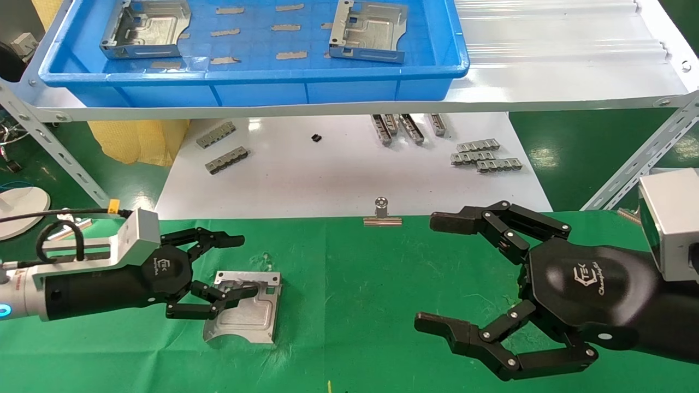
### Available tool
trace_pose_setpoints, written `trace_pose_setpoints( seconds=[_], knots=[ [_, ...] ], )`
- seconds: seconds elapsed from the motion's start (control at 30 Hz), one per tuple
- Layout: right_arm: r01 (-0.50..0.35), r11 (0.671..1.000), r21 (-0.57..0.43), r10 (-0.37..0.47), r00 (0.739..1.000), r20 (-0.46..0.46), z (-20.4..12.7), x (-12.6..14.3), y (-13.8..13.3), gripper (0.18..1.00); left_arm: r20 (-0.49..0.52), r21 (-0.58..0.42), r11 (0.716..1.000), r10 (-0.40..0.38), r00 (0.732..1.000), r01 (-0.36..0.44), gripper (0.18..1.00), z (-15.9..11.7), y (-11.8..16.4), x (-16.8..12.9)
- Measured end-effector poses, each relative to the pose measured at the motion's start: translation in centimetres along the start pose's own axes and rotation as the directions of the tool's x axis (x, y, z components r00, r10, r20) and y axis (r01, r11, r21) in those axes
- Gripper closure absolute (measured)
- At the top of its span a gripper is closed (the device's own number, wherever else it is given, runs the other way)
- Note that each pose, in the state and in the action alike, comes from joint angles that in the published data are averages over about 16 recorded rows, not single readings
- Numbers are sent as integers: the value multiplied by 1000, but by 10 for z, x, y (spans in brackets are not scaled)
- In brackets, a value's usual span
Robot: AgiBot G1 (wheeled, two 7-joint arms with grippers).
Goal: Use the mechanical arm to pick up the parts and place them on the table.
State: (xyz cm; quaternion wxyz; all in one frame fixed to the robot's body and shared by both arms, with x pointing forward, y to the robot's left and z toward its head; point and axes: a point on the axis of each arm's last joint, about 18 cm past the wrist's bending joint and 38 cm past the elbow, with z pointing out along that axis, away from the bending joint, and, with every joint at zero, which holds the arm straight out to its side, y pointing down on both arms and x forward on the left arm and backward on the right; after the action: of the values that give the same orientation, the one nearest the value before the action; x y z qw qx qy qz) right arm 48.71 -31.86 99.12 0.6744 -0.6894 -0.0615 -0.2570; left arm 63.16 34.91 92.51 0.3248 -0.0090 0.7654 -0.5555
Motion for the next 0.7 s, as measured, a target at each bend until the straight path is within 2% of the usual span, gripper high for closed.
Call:
trace_pose_setpoints(
  seconds=[0.3, 0.7],
  knots=[
    [0, 1000, 0, 0, 1000, 0, 0, 0, 0, 179, -3, 23, 1000, 3, 1000, -3, 255, 0, -5, 1],
    [0, 1000, 0, 0, 1000, 0, 0, 0, 0, 179, -16, 103, 995, -2, 1000, 4, 186, -5, -24, 9]
  ],
)
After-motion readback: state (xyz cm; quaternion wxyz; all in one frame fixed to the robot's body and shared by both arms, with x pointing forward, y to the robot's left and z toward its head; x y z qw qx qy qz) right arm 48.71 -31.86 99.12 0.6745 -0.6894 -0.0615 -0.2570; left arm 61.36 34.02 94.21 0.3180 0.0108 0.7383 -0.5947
